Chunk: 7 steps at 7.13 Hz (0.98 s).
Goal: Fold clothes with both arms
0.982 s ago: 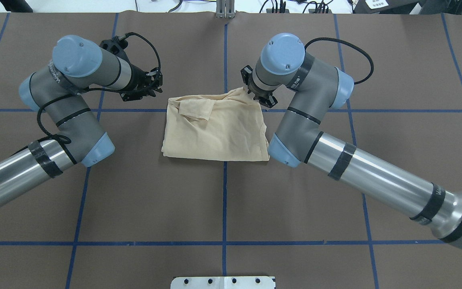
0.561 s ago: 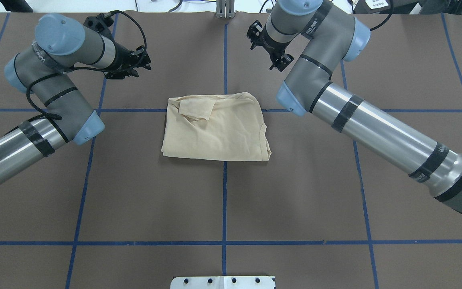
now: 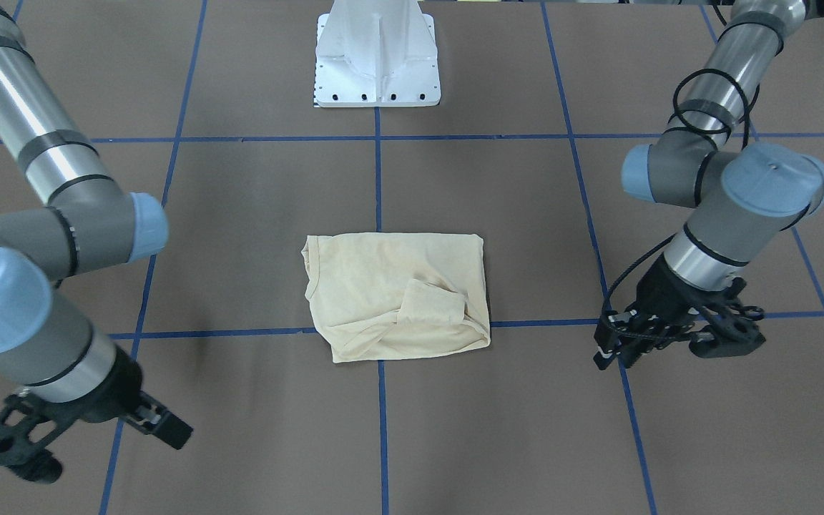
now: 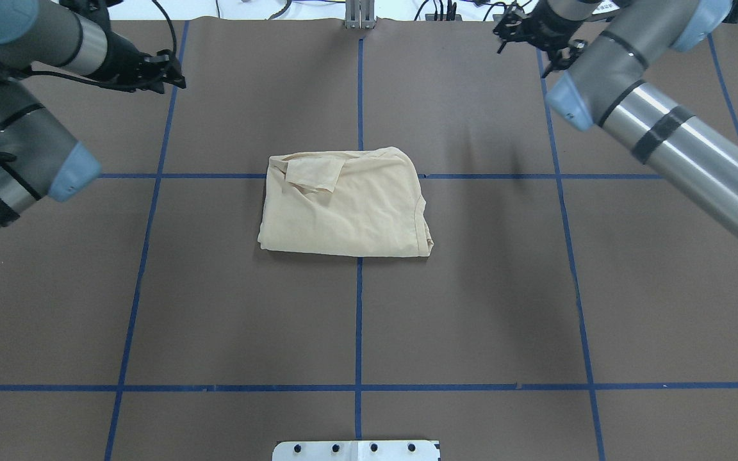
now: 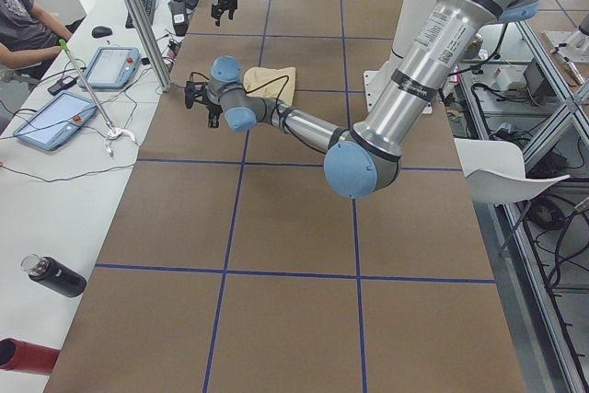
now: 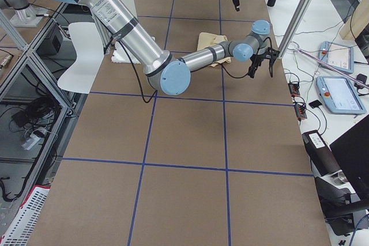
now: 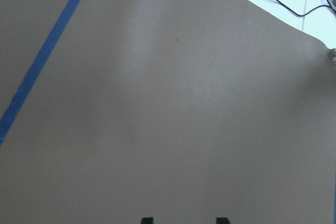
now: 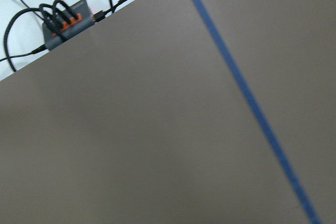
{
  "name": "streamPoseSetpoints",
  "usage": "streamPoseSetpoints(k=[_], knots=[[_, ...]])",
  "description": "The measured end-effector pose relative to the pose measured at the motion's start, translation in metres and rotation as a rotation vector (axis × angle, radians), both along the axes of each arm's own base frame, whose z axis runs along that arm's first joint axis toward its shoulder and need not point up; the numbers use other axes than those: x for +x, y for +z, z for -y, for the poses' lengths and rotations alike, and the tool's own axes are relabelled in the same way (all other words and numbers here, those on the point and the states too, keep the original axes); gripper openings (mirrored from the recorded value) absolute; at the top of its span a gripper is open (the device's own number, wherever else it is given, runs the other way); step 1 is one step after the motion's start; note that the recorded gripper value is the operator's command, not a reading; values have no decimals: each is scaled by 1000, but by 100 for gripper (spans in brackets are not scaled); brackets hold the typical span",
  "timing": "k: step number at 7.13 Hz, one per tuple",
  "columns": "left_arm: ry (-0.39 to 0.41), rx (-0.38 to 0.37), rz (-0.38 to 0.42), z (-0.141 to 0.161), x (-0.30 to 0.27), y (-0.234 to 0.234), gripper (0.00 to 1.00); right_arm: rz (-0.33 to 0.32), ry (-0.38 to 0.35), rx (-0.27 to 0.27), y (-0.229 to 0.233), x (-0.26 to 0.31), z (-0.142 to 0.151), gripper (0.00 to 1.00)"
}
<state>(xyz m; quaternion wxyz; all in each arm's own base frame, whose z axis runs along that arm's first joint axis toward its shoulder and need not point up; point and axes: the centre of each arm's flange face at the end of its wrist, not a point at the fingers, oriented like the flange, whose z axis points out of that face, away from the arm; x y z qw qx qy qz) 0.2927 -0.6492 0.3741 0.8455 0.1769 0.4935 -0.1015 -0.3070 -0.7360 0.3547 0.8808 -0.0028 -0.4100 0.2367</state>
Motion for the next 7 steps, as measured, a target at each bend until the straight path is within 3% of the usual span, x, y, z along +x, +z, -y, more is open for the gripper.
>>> streamPoseSetpoints(k=[2, 4, 6, 7], knots=[[79, 164, 140, 1, -93, 49, 50, -75, -194, 116, 65, 116, 4, 100], [158, 267, 294, 0, -204, 107, 50, -93, -316, 191, 138, 239, -11, 100], [249, 269, 413, -2, -317, 142, 58, -121, -437, 224, 194, 331, -39, 100], [289, 232, 434, -7, -356, 154, 77, -119, -476, 226, 213, 356, -60, 100]])
